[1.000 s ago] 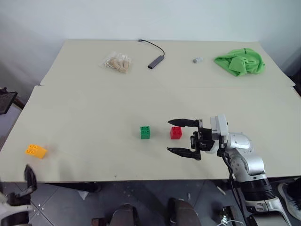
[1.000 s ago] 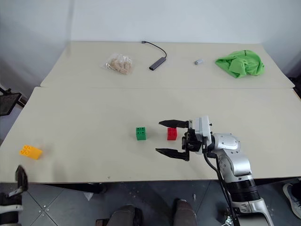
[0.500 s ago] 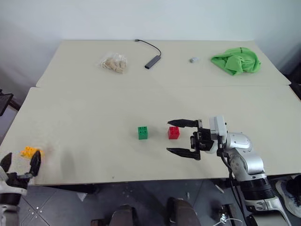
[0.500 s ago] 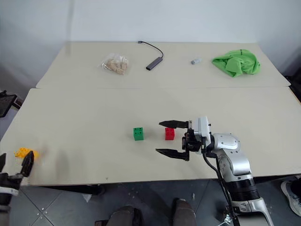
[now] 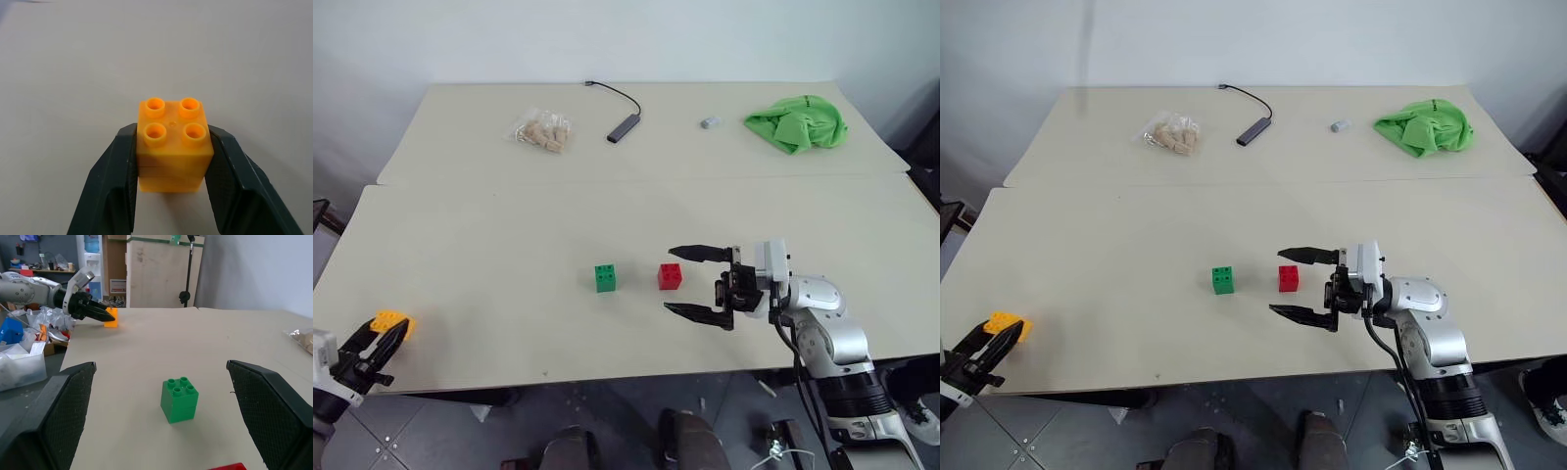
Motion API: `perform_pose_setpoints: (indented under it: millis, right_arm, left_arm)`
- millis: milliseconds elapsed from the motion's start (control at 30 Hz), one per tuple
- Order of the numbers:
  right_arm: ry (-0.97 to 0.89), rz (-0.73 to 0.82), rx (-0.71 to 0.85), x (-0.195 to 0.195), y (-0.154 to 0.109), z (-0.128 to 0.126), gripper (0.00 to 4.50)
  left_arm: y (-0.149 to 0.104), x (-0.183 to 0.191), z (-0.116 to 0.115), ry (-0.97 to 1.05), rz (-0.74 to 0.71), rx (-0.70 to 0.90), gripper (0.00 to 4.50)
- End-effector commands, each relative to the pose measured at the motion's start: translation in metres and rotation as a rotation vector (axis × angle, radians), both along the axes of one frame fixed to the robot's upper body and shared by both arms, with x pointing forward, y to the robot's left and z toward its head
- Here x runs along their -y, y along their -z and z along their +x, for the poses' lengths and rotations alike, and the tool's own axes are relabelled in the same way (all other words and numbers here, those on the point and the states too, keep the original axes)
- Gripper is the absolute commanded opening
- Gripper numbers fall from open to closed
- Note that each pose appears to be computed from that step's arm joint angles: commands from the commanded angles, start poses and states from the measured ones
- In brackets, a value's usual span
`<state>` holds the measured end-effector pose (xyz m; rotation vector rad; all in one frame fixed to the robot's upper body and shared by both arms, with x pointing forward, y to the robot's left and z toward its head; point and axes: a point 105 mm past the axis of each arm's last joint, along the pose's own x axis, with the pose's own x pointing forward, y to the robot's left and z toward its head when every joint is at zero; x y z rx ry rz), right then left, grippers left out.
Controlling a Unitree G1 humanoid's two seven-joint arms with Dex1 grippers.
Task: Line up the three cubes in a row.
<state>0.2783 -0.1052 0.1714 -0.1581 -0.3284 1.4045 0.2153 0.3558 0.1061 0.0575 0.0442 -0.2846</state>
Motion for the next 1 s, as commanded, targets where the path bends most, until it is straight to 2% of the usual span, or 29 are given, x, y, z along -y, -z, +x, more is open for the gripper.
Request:
perform_pose_setpoints:
  millis: [33,133,267,500,667,733,833,900,1000]
  right_arm:
    - [0.019,-0.005,0.049,0.007,-0.010,0.000,4.50]
    - [0.025,-0.016,0.046,0.011,-0.010,0.002,4.50]
    - [0.046,-0.030,0.054,0.017,-0.013,0.004,4.50]
    - [0.116,-0.029,0.062,0.025,-0.013,-0.001,4.50]
    - [0.162,-0.028,0.039,0.030,-0.006,-0.010,4.50]
    - [0.174,-0.023,0.032,0.031,-0.005,-0.011,4.50]
    - [0.192,-0.029,0.019,0.037,-0.003,-0.011,4.50]
    - [0.203,-0.041,0.009,0.044,-0.002,-0.009,4.50]
    - [0.184,-0.094,-0.006,0.054,-0.005,-0.010,4.50]
  left_arm:
    - [-0.027,0.056,0.030,0.380,0.131,0.027,1.49]
    - [-0.029,0.089,0.054,0.636,0.253,0.009,1.49]
    - [-0.023,0.110,0.079,0.846,0.337,-0.029,1.49]
    - [-0.019,0.127,0.116,0.945,0.380,-0.032,1.49]
    - [-0.020,0.135,0.124,0.999,0.384,-0.038,1.49]
    - [-0.019,0.135,0.122,1.027,0.386,-0.051,2.21]
    - [-0.024,0.132,0.119,1.040,0.375,-0.045,2.97]
    - [-0.033,0.123,0.114,1.018,0.325,-0.053,3.68]
    - [-0.054,0.105,0.108,0.922,0.279,-0.011,4.44]
